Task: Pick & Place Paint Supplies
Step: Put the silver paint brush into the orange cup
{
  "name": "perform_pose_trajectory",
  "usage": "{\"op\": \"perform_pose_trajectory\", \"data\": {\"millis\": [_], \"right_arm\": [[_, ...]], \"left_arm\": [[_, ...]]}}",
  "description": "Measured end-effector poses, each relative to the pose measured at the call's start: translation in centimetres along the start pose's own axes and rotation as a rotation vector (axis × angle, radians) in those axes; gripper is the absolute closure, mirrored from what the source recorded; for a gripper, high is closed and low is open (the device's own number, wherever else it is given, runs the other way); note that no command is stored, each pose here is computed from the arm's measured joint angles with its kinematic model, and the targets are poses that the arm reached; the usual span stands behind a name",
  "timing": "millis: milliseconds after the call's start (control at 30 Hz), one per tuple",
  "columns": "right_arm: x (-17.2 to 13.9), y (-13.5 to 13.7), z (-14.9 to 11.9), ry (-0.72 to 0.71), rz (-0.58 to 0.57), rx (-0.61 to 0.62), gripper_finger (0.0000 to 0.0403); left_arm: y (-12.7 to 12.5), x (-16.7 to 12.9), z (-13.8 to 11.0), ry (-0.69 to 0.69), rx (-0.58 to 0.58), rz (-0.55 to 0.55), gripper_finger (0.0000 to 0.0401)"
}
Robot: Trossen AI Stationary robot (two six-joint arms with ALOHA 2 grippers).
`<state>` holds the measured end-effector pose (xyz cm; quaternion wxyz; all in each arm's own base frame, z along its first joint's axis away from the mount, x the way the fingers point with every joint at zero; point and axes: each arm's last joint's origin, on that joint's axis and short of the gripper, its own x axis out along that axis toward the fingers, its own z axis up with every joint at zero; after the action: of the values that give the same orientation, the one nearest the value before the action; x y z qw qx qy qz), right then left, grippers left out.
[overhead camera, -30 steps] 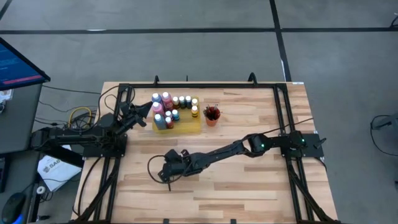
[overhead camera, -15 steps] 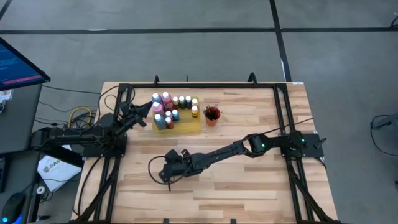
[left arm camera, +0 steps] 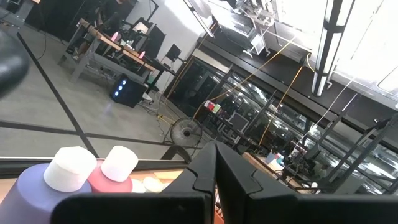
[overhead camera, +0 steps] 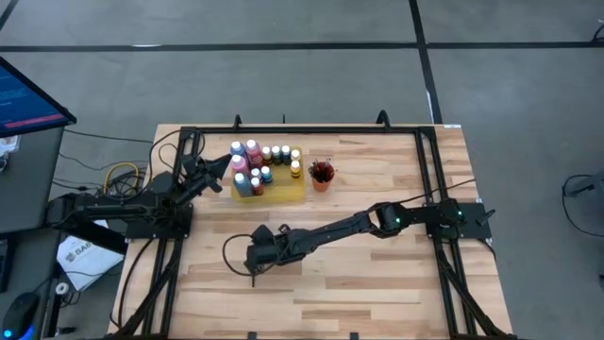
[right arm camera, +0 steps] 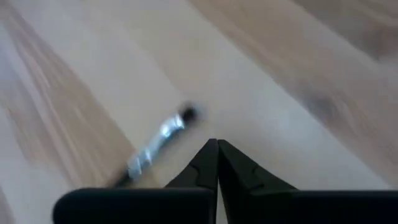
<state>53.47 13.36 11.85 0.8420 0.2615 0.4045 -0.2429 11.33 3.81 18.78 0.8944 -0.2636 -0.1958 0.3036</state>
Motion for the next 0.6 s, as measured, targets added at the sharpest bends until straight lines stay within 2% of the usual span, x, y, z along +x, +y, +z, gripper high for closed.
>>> {"op": "perform_pose_trajectory", "data": {"millis": [100,200,333,500,600], "right_arm": [[-1.3,-0.2,0.5,0.054,-0.061,-0.028,0.0401],[-3.0,-0.4,1.4,0.074,-0.056,-0.027,0.0401],[-6.1,-0.1,3.7,0.126,0.073,-0.004,0.0401],[-9.3,0.4,5.0,0.135,0.163,-0.005,0.0377],[-13.1,1.1,6.4,0.092,0.275,-0.041,0.0362]], "left_arm": [[0.0,0.0,0.0,0.0,0.0,0.0,0.04],[0.0,0.0,0.0,0.0,0.0,0.0,0.04],[0.0,0.0,0.0,0.0,0.0,0.0,0.04],[0.0,0.0,0.0,0.0,0.0,0.0,0.04],[0.0,0.0,0.0,0.0,0.0,0.0,0.04]]}}
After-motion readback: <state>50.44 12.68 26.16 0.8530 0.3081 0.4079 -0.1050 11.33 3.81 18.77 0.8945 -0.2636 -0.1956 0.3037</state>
